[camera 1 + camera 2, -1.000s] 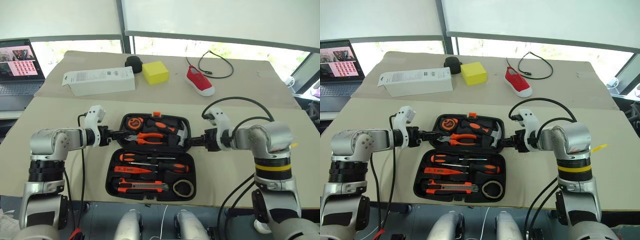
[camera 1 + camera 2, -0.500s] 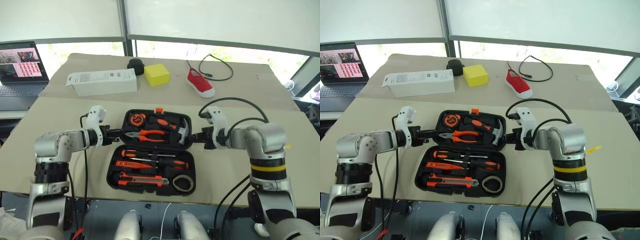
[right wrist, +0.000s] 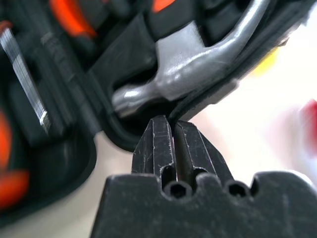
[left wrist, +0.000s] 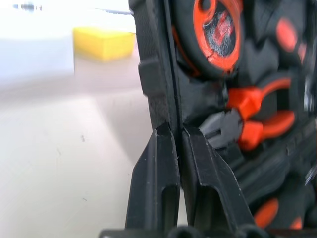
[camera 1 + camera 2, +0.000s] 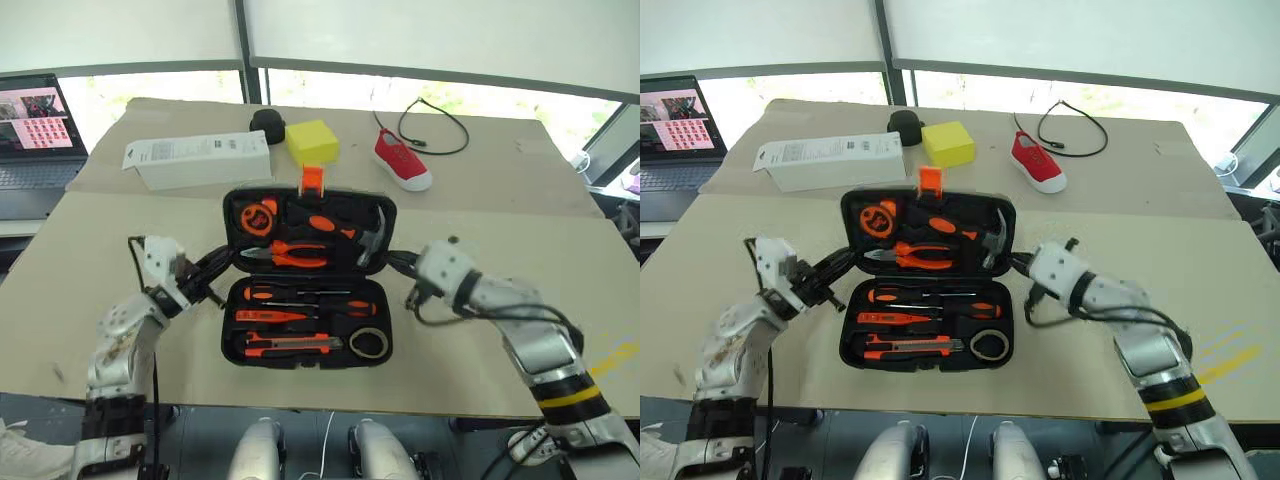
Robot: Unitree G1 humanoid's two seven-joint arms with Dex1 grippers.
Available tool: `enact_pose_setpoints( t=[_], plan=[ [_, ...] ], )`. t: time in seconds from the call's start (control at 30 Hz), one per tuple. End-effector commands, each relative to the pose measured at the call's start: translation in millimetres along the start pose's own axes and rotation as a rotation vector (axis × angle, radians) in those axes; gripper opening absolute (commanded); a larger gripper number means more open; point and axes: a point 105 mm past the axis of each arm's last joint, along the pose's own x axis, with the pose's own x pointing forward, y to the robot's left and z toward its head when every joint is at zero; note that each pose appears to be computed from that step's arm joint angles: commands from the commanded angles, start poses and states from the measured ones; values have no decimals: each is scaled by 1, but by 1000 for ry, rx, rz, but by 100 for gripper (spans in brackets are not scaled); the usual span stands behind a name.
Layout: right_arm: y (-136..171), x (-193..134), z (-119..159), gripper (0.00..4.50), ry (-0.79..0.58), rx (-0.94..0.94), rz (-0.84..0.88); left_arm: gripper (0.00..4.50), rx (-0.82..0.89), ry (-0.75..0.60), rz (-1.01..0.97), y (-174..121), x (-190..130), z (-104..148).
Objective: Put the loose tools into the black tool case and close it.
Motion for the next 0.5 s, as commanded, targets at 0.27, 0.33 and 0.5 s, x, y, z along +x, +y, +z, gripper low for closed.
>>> enact_pose_setpoints(
  t=[0.27, 0.33, 0.5],
  plan=[
    [31, -52, -34, 161, -31, -368, 74, 196, 248, 77, -23, -7, -72, -3],
    [29, -66, -42, 230, 8, -377, 73, 265, 218, 130, 1, -3, -89, -5],
    [19, -102, -60, 279, 143, -180, 49, 308, 163, 265, 22, 19, -112, -10]
  ],
)
